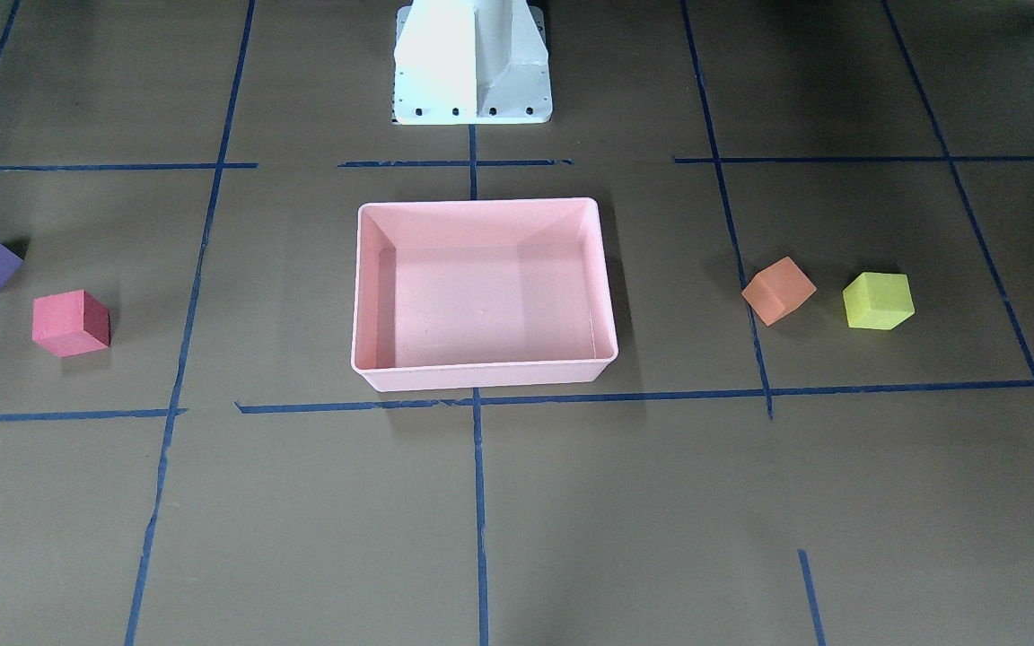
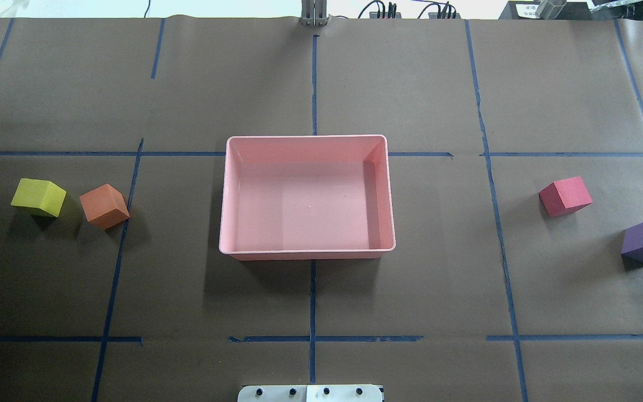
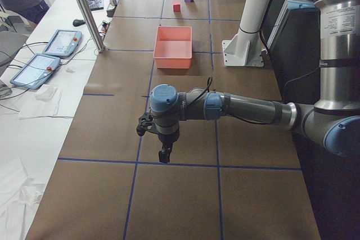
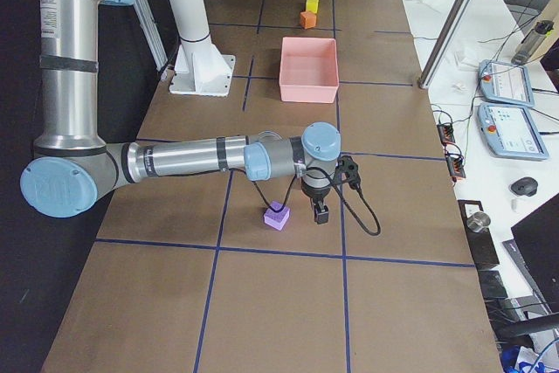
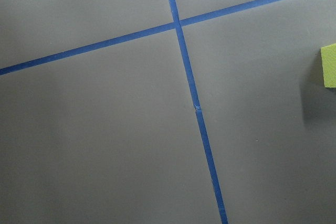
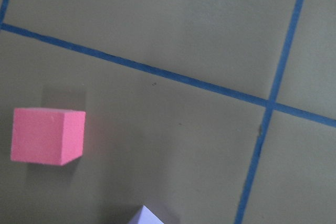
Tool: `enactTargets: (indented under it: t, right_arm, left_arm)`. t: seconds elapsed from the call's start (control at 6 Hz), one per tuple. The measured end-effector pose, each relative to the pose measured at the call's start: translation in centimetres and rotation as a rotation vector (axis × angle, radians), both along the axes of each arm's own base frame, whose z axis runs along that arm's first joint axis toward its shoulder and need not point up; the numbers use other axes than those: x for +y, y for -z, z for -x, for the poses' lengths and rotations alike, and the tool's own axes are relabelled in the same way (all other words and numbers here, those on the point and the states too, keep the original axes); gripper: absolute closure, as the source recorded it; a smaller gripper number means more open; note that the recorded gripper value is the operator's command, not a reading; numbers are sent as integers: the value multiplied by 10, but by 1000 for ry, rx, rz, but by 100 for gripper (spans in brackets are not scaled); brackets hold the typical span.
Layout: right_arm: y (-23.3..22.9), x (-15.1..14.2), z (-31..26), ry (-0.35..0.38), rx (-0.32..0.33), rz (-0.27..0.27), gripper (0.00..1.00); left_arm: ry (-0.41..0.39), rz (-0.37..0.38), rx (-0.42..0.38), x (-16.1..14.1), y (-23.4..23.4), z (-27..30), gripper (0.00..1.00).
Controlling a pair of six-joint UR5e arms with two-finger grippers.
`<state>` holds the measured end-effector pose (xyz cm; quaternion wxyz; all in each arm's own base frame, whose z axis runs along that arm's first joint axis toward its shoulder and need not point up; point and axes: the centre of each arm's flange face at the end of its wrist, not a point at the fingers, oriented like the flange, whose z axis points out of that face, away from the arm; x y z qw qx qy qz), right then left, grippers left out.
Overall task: Place blocks into pink bin with both arms
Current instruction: 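Reach the right gripper down to the pink cube and grasp it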
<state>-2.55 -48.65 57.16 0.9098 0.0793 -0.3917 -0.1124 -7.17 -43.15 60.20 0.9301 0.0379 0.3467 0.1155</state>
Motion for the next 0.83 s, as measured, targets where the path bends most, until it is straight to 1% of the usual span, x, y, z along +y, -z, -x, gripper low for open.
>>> enactTargets:
  t: [0.17,0.33,0.5,0.83]
  right_arm:
    - [23,-11,51,-31,-12,6,0]
    - [39,-15,102,-47,-1,11,0]
    - [48,-13,141,-42,17,11,0]
    - [45,-4,185,4,47,9,0]
  left_arm:
    - [0,-1,0,0,0,0,0]
    - [0,-2,0,0,1,0,0]
    - [0,-3,0,0,1,0,0]
    - [0,-10,0,0,5,0,0]
